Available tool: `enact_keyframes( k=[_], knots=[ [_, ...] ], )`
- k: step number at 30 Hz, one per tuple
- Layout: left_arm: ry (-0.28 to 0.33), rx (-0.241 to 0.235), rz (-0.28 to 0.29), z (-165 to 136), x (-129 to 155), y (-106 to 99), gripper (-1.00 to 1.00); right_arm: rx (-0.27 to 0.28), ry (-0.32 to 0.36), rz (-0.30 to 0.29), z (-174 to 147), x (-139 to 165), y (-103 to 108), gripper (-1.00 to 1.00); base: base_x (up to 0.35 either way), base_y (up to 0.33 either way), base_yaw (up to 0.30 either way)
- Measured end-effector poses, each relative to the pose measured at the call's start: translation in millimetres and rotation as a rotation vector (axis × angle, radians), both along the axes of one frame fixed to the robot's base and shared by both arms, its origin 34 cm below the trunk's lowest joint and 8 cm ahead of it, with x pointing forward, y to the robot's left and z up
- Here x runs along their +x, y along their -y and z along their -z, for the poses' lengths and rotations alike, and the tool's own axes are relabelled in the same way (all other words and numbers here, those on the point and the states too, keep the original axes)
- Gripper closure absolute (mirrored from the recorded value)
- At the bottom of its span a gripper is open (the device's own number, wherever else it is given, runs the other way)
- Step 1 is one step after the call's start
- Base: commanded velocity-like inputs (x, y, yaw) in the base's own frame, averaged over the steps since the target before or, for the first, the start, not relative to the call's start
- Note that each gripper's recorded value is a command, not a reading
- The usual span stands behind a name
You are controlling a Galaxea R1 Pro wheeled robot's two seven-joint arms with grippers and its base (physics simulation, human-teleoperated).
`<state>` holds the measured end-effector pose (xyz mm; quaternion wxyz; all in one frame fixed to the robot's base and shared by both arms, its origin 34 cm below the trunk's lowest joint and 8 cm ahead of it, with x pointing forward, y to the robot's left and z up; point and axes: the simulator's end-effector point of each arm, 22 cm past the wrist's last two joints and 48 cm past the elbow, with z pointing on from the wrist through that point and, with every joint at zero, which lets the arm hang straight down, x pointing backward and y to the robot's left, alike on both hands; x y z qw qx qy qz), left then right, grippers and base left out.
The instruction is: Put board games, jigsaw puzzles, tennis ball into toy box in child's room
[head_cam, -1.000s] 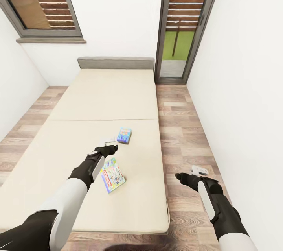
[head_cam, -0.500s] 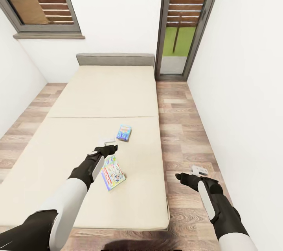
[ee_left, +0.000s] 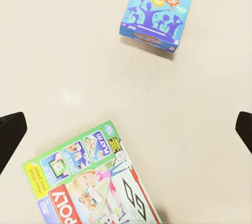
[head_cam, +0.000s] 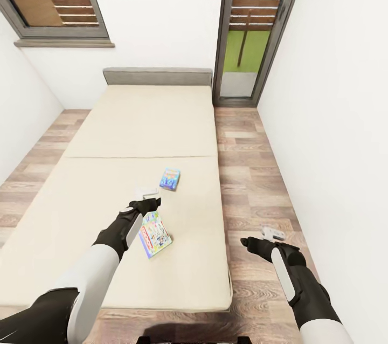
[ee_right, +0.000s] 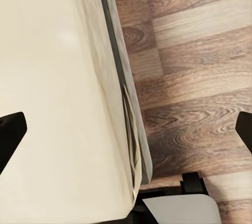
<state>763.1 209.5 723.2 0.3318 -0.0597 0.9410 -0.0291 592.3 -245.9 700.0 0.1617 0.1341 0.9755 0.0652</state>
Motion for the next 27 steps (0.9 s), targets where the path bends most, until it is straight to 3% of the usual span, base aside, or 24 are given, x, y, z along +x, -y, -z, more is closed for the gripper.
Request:
enact_keyframes(
  k=[11, 27],
  knots=[
    [-0.008, -0.002, -0.001, 10.2, -3.4, 2.0, -1.0, -0.003, -0.039, 0.001, 15.6, -12.9, 1.7, -1.0, 0.0, 0.0, 0.0],
    [-0.032, -0.002, -0.003, 26.8, -10.9, 2.1, -1.0, -0.048, -0.042, 0.021, 46.5, -16.6, 17.7, -1.0, 0.0, 0.0, 0.0]
  ],
)
